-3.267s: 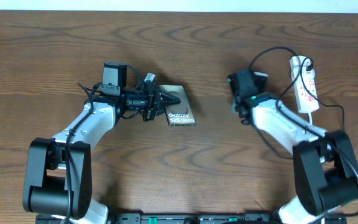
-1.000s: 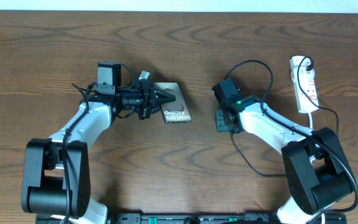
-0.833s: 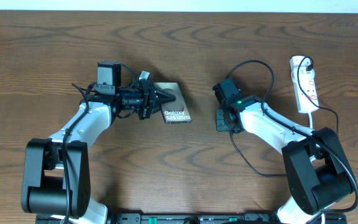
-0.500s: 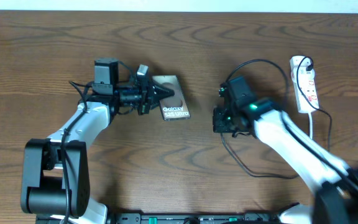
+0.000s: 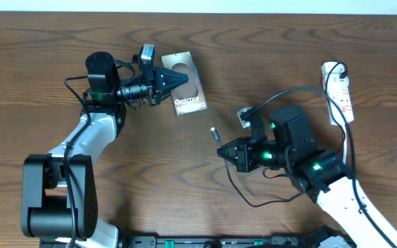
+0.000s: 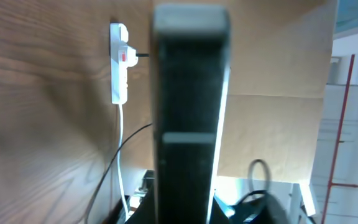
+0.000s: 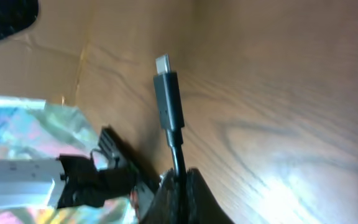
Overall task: Plug charger to phone and switch on socket
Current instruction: 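Close the right gripper on the cable plug and lift it, then carry the plug left under the phone held by the left gripper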
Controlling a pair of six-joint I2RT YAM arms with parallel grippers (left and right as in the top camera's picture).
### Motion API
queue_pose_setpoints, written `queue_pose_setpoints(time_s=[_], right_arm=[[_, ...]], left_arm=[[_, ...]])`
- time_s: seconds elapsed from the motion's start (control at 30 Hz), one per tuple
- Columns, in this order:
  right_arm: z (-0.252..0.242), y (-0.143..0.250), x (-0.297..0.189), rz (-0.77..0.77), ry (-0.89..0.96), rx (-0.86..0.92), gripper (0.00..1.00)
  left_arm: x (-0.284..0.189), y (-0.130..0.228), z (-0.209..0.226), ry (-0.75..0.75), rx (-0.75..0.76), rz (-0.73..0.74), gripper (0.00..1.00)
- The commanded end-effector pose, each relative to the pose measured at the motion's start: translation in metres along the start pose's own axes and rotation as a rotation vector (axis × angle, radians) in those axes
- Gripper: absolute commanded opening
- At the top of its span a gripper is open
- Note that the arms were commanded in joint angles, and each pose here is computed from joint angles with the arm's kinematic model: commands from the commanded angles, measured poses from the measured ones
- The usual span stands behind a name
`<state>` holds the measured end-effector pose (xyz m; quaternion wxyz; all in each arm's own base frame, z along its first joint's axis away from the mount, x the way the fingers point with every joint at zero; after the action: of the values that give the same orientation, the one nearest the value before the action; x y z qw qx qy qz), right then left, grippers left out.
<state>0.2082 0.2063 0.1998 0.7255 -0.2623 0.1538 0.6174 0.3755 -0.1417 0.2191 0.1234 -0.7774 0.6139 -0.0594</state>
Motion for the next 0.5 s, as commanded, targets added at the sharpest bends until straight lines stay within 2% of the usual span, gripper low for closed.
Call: queue_pose_setpoints(time_s=[0.0, 0.3, 0.47], right_arm=[[-0.004, 0.007, 0.007, 0.029, -0.048, 0.078, 0.01], [0.007, -0.007, 0.008, -0.044, -0.104, 0.086, 0.01], [0.011, -0.01, 0.007, -0.055, -0.124, 0.091, 0.01]], left_arm=[[-0.001, -0.002, -0.01, 0.02, -0.011, 0.016, 0.08], [0.011, -0.012, -0.006, -0.025, 0.006, -0.084, 0.07], [0.021, -0.01, -0.021, 0.015, 0.104, -0.079, 0.07]])
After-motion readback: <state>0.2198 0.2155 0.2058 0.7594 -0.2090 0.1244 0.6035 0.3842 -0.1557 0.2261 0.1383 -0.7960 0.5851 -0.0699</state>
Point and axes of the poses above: each gripper's point midway between its finger pads, its own x axis out along the fingers, its own z axis along the line the jaws close on, y = z × x, the point moved 4 cm from there along -x, back along the fingers, and after that the axes turned 15 degrees about x, right-handed, at the moved point
